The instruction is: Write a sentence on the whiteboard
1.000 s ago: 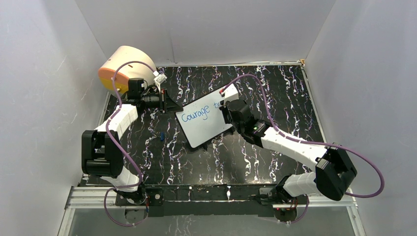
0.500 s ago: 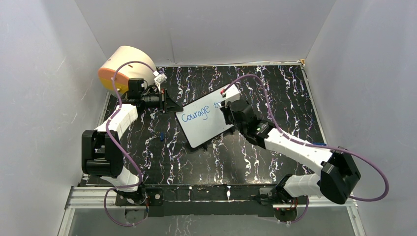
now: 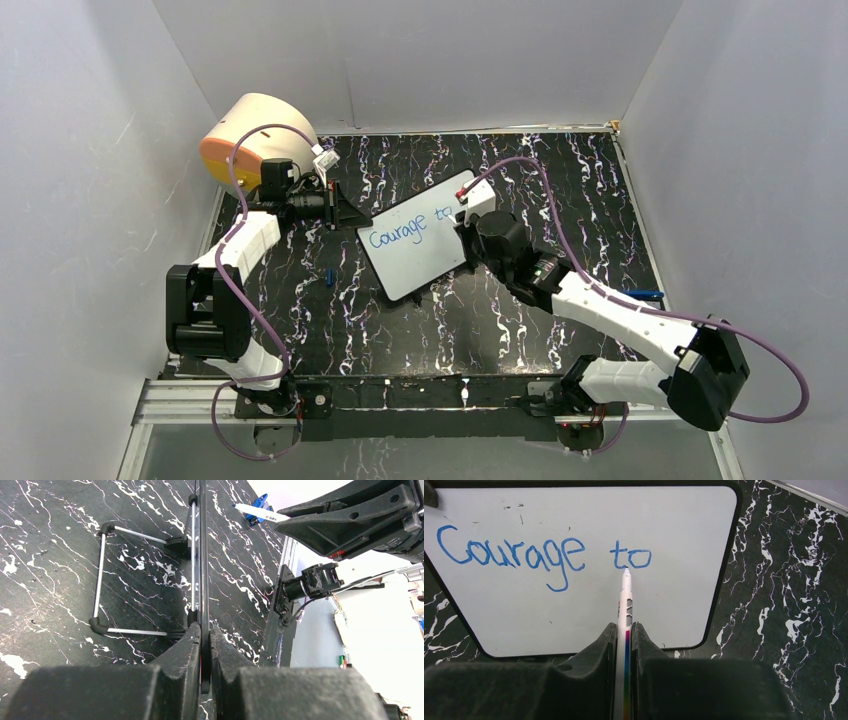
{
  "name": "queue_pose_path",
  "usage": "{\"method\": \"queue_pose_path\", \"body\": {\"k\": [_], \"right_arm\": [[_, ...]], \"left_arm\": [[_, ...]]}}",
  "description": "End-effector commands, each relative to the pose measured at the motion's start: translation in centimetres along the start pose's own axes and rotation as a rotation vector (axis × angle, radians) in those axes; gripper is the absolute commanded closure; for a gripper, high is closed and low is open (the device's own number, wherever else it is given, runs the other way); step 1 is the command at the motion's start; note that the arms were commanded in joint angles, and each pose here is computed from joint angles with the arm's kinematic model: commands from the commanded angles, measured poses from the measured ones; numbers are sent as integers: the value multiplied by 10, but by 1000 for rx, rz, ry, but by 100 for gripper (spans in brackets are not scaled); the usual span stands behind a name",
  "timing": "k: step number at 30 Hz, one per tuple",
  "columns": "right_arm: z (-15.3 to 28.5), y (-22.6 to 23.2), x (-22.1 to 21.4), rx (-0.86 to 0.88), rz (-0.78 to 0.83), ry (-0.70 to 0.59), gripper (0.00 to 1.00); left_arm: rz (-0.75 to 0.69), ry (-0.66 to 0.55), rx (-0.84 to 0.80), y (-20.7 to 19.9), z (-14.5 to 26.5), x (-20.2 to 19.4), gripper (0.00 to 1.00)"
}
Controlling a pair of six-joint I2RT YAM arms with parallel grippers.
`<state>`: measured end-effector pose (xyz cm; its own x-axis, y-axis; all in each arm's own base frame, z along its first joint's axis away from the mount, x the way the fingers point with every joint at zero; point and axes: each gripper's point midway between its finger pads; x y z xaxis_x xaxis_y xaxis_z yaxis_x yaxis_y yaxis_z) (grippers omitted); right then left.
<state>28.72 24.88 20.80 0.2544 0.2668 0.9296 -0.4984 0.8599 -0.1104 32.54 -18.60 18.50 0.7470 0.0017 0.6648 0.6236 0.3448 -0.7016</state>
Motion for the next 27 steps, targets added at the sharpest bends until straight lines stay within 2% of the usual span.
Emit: {"method": "queue_pose_path", "body": {"k": [1,14,27], "right_arm": [[11,2,9,-11,-25,-43,100],[21,35,-7,0,-5,-24,100],[17,117,-19,75,45,-45,100]], "left_arm": [[37,32,69,16,-3,-13,100],[27,27,87,16,-1,-12,100],[24,27,85,15,-1,-12,100]]}}
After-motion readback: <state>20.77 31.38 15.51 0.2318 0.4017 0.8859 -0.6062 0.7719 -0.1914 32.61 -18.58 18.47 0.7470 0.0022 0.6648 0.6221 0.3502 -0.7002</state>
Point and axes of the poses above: each gripper's point midway between its finger pads, its own z axis back along the fingers, its own y axis along the line the jaws close on, x = y × z, and after that the axes turned 3 degrees about z, right-handed
